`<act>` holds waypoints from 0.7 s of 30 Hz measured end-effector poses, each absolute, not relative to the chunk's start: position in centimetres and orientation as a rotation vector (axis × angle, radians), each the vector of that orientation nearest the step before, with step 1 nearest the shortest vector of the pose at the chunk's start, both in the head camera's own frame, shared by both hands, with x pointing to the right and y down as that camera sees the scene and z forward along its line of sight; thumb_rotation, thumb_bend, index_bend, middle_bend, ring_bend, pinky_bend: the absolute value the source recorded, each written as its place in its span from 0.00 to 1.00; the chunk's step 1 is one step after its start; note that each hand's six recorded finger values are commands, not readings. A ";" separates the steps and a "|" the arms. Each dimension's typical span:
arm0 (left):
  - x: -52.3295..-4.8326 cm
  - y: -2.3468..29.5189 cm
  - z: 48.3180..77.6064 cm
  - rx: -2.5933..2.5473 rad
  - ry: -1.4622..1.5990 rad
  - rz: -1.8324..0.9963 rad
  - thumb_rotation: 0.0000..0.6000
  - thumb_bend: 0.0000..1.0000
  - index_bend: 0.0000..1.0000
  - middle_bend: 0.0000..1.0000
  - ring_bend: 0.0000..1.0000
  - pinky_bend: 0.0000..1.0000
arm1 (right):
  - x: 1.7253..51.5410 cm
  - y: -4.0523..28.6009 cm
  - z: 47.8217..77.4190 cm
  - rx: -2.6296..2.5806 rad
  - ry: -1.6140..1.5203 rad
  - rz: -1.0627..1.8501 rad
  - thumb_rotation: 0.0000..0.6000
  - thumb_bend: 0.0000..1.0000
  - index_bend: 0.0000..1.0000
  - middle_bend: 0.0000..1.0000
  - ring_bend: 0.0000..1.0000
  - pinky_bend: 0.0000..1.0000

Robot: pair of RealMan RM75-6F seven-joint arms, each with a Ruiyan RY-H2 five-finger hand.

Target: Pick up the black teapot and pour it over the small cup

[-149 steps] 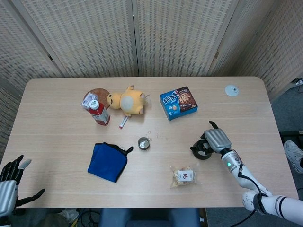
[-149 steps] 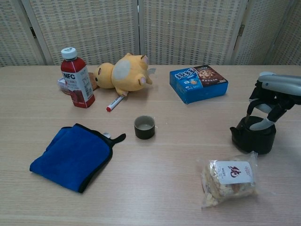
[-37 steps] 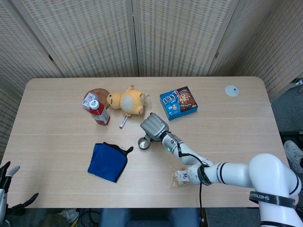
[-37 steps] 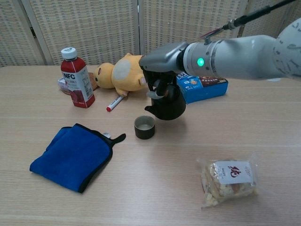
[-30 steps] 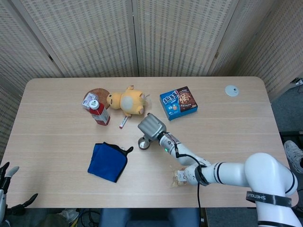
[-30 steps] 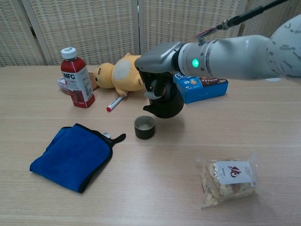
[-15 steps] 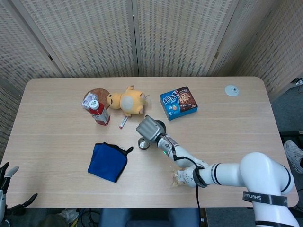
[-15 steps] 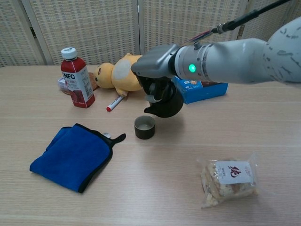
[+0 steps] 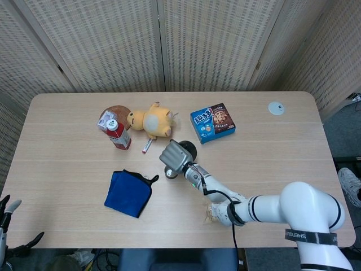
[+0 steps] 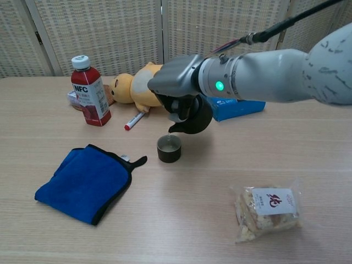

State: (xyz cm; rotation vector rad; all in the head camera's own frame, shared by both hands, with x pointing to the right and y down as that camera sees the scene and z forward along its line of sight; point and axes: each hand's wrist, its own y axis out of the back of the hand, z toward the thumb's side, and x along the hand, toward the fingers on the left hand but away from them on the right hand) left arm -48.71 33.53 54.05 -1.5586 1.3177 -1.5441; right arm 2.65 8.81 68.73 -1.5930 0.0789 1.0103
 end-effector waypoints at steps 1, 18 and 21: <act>-48.7 33.6 54.0 -1.558 1.318 -1.544 0.61 0.00 0.14 0.00 0.00 0.00 | 2.6 8.9 68.7 -1.585 0.082 1.006 0.88 0.54 0.94 0.95 0.92 0.40; -48.8 33.7 54.2 -1.560 1.320 -1.547 0.61 0.00 0.14 0.00 0.00 0.00 | 2.2 9.8 68.6 -1.507 0.125 0.981 0.88 0.54 0.94 0.95 0.92 0.40; -48.8 33.7 54.2 -1.561 1.320 -1.547 0.61 0.00 0.14 0.00 0.00 0.00 | 2.2 9.7 68.6 -1.494 0.129 0.979 0.88 0.54 0.94 0.95 0.92 0.40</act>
